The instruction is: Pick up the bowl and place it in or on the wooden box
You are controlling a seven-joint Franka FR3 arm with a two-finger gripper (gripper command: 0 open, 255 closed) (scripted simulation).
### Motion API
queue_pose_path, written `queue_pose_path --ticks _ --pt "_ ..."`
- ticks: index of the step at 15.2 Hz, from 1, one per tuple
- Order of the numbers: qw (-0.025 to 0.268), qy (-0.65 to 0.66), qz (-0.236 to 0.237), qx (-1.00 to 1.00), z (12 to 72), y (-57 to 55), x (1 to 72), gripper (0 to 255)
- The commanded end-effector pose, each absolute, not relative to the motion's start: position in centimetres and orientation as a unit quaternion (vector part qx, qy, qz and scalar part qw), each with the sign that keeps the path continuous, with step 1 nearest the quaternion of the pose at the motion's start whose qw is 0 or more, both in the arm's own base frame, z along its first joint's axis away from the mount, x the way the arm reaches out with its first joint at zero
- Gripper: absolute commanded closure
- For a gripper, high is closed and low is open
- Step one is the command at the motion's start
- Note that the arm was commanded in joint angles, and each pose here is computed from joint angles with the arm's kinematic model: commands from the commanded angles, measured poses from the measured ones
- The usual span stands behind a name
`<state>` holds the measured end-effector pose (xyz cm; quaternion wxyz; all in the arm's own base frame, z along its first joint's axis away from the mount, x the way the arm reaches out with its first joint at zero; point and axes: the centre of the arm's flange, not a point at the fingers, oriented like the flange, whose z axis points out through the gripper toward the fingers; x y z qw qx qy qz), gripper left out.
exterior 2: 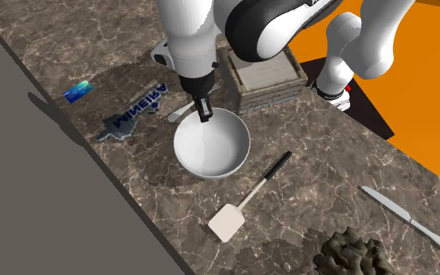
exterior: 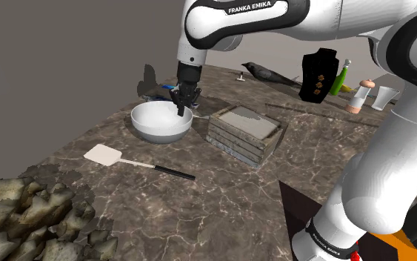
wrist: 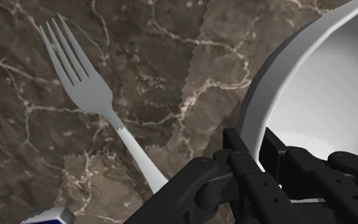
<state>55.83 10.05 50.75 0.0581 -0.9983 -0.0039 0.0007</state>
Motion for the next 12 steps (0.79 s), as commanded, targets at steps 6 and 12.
queue_pose_path --ticks 6,12 --pt "0.058 -0.004 0.001 -0.998 53.9 10.0 55.8 255" --pt "0.058 -0.004 0.001 -0.998 57.0 10.0 55.8 255"
